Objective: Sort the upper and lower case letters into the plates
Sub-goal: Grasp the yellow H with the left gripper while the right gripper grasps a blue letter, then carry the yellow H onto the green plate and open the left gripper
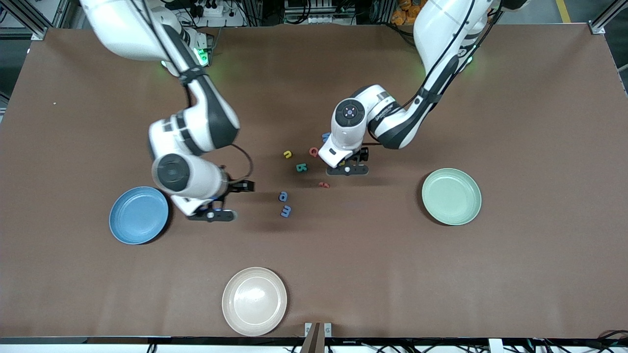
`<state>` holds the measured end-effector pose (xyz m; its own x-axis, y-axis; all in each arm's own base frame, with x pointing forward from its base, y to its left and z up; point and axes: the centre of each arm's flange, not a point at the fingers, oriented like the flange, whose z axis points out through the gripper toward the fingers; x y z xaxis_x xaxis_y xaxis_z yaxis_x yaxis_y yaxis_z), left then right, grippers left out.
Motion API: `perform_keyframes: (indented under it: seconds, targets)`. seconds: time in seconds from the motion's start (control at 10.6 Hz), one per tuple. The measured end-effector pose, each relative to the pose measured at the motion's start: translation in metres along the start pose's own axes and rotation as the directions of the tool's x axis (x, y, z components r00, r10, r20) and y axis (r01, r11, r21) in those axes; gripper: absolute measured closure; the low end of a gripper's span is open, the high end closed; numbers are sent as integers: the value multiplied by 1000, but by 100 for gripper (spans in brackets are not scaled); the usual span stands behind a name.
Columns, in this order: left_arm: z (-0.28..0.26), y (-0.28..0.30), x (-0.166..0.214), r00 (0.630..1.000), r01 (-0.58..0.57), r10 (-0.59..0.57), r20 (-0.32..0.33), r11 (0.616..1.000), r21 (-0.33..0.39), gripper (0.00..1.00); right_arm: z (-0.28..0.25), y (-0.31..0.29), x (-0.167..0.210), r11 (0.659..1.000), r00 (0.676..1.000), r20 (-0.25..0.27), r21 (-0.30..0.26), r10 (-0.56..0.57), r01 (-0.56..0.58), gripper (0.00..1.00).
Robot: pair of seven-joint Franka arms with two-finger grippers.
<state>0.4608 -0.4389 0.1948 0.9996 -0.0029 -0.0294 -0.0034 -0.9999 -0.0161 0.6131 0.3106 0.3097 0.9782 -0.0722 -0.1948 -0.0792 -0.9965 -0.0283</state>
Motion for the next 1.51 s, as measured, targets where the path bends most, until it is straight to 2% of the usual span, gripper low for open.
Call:
perform_keyframes:
  seconds: [0.28, 0.57, 0.75, 0.85, 0.94, 1.04, 1.13, 1.23, 1.51]
  targets:
    - [18, 1, -3, 1000, -9, 9, 6, 1000, 5, 10, 50, -50, -19, 997, 998, -2, -21, 68, -68, 0]
    - [18, 6, -6, 1000, 5, -5, 5, 1000, 5, 12, 71, -59, -18, 996, 996, -16, -18, 90, -90, 0]
    - [24, 9, -11, 1000, 2, -2, 13, 1000, 10, 21, 81, -59, -15, 993, 993, -21, -16, 114, -114, 0]
    - [25, 10, -11, 1000, 2, -2, 13, 1000, 9, 30, 87, -59, -12, 989, 989, -31, -9, 145, -146, 0]
    - [25, 10, -11, 1000, 2, -2, 12, 1000, 8, 30, 93, -61, -9, 986, 985, -46, 3, 167, -167, 0]
    - [23, 11, -10, 1000, 2, -2, 9, 1000, 4, 41, 99, -63, -7, 984, 982, -61, 15, 176, -176, 0]
    - [19, 12, -7, 1000, 4, -4, 3, 1000, 0, 62, 106, -66, -6, 984, 981, -72, 23, 178, -176, 0]
    - [16, 9, -3, 1000, 11, -11, -4, 1000, -4, 67, 112, -69, -7, 985, 982, -78, 26, 174, -173, 0]
    - [-33, -34, 45, 995, 84, -85, -51, 996, -6, 67, 119, -78, -12, 987, 983, -82, 27, 163, -161, 0]
